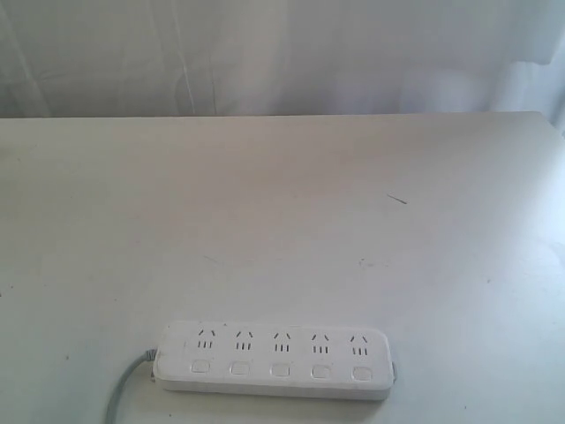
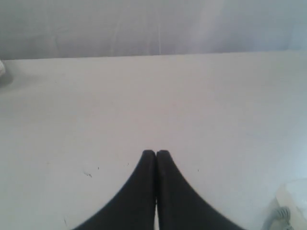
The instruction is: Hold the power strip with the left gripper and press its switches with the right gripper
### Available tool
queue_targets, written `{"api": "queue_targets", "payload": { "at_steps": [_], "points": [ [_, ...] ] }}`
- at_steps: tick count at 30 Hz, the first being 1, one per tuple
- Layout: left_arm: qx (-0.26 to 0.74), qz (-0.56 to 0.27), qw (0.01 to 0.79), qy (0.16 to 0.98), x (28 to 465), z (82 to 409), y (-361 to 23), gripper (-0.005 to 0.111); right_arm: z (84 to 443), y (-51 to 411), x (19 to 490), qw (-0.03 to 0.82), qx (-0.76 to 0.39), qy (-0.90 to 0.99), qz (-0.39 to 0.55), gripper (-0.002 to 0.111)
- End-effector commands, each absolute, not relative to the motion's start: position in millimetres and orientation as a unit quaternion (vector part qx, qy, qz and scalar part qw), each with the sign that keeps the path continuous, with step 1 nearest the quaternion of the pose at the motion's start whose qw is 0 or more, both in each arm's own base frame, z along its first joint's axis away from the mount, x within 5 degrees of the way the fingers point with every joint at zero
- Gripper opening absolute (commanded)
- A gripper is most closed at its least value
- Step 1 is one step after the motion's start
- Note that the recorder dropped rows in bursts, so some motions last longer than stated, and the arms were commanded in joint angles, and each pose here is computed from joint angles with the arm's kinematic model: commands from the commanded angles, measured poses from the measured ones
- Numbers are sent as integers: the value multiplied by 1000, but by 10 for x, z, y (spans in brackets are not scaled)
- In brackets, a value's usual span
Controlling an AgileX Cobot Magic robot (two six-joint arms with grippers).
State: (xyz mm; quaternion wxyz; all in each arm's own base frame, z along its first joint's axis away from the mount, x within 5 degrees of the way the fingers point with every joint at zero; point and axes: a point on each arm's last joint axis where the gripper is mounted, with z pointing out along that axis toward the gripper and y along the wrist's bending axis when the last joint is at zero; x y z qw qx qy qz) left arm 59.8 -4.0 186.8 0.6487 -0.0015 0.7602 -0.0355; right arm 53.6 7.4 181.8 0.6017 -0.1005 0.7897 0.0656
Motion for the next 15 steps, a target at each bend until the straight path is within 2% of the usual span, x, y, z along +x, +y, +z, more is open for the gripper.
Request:
{"api": "queue_targets", "payload": {
  "at_steps": [1,5,7,13,15],
  "points": [
    [20,-36,610,792,580,1770,-67,0,1818,72,536,606,-101,787,64,0],
    [-17,-71,588,806,567,1729,-79,0,1818,72,536,606,-101,787,64,0],
    [-44,-114,561,819,548,1688,-117,0,1818,60,537,606,-92,788,57,0],
    [-111,-173,529,824,530,1654,-146,0,1818,-38,539,609,-21,793,2,0],
    [-107,-170,525,827,526,1646,-148,0,1818,-72,536,609,5,793,-18,0]
  ]
}}
